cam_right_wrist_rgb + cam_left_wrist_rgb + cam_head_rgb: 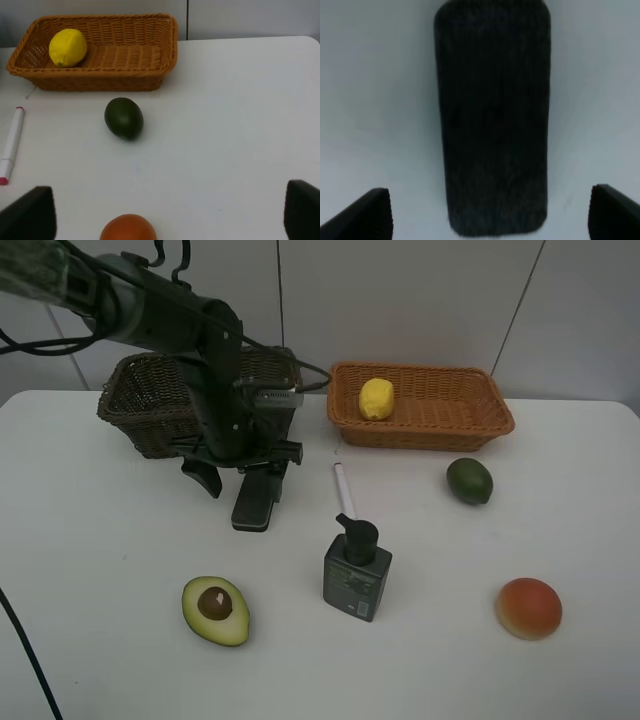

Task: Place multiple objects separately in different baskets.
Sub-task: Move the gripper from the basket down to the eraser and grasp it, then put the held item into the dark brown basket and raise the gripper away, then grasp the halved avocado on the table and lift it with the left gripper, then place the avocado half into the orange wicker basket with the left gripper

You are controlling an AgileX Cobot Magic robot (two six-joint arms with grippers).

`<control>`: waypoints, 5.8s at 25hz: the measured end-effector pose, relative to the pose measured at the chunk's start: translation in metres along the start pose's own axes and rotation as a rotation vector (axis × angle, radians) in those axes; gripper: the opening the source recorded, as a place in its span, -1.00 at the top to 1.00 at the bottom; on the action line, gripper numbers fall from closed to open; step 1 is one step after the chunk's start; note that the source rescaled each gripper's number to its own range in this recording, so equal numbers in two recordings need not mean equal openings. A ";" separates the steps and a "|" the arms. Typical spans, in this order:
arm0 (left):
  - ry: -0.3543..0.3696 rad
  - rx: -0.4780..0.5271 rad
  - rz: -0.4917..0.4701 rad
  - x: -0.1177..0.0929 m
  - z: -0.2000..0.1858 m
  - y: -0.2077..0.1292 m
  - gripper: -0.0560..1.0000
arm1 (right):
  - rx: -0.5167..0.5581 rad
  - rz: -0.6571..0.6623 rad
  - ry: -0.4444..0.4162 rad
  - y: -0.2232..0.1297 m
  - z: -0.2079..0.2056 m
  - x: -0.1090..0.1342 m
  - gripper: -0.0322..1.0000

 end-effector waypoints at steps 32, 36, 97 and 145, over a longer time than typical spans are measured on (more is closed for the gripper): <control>0.014 -0.389 -0.028 0.077 -0.144 0.035 0.13 | 0.000 0.000 0.000 0.000 0.000 0.000 -1.00; 0.063 -0.467 -0.138 0.133 -0.137 0.052 0.13 | 0.000 0.000 0.000 0.000 0.000 0.000 -1.00; 0.096 0.371 -0.329 -0.022 -0.026 -0.140 -1.00 | 0.000 0.000 0.000 0.000 0.000 0.000 -1.00; -0.380 -0.814 0.301 -0.135 -0.125 0.093 -0.33 | 0.000 0.000 0.000 0.000 0.000 0.000 -1.00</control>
Point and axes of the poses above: a point on each arm's last joint axis where the gripper is mounted, z pointing out along that axis toward the gripper, x along the wrist's bending axis when the last joint is at zero, y = z × x, the point moved 2 cm from there along z, pointing out along that axis toward the gripper, and after that the axes turned 1 degree about z, right-handed, at the moved point
